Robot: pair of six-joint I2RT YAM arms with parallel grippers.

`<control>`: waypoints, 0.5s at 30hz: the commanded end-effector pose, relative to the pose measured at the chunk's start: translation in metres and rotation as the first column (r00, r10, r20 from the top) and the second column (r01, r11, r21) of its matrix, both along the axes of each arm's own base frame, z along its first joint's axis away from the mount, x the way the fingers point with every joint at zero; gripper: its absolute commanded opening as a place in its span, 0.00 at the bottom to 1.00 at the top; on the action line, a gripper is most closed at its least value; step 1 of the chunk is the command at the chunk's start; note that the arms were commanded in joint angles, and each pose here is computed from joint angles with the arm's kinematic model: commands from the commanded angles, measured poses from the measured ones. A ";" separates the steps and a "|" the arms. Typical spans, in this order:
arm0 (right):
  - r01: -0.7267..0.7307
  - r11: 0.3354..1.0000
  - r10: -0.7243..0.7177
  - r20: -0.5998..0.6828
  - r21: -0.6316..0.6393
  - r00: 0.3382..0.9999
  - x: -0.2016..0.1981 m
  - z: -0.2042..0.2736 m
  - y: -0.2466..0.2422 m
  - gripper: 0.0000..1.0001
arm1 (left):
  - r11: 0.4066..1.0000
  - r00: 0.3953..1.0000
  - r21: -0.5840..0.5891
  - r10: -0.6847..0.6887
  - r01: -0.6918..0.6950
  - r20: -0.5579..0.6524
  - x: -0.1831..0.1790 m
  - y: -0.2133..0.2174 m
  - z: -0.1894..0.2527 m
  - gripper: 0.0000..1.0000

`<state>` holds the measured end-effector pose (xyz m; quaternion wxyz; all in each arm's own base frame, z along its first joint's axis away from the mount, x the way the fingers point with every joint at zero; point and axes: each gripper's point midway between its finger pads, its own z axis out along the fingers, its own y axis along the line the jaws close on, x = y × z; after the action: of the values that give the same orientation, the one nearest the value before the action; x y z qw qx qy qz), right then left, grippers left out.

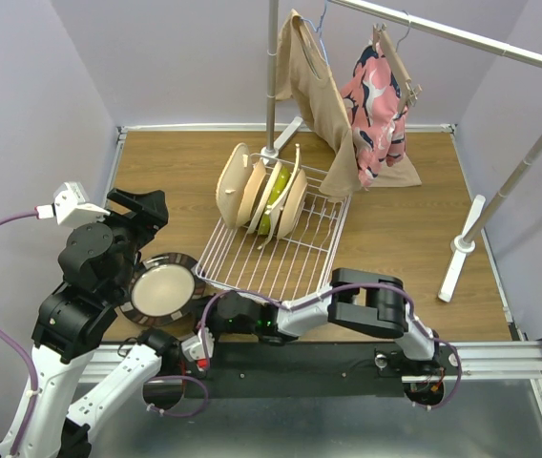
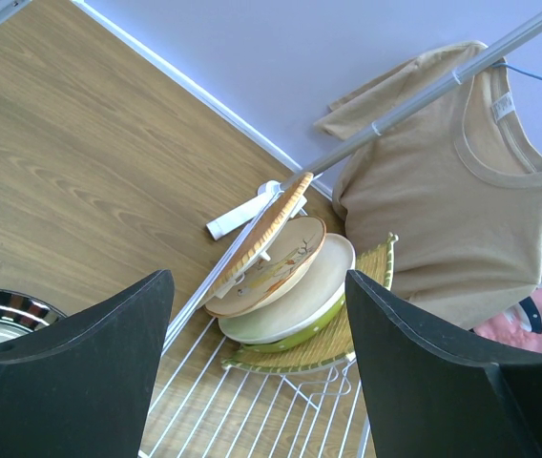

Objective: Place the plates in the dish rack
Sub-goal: Pass the plate from the right arm to the left

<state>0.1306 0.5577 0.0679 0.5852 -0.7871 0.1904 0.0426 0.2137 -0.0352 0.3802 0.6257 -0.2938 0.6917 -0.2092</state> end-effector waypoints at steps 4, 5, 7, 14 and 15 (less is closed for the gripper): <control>-0.065 0.958 0.044 0.081 0.278 0.996 0.000 0.111 0.029 0.01 | 0.999 0.999 -0.022 0.033 -0.033 0.027 -0.003 0.007 0.007 0.81; -0.066 0.958 0.045 0.081 0.280 0.996 0.000 0.111 0.030 0.01 | 0.999 0.999 -0.020 0.032 -0.031 0.027 -0.003 0.007 0.007 0.81; -0.069 0.956 0.048 0.082 0.286 0.995 0.002 0.113 0.032 0.01 | 0.999 0.999 -0.020 0.030 -0.030 0.025 -0.003 0.007 0.007 0.81; -0.071 0.945 0.045 0.090 0.318 0.995 0.007 0.127 0.039 0.01 | 0.999 0.999 -0.020 0.030 -0.030 0.027 -0.004 0.007 0.007 0.81; -0.071 0.944 0.044 0.091 0.321 0.995 0.007 0.128 0.039 0.01 | 0.999 0.999 -0.019 0.031 -0.031 0.027 -0.004 0.007 0.007 0.81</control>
<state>0.1319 0.5748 0.0912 0.6030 -0.7754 0.1771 0.0611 0.2133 -0.0350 0.3805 0.6260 -0.2939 0.6912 -0.2096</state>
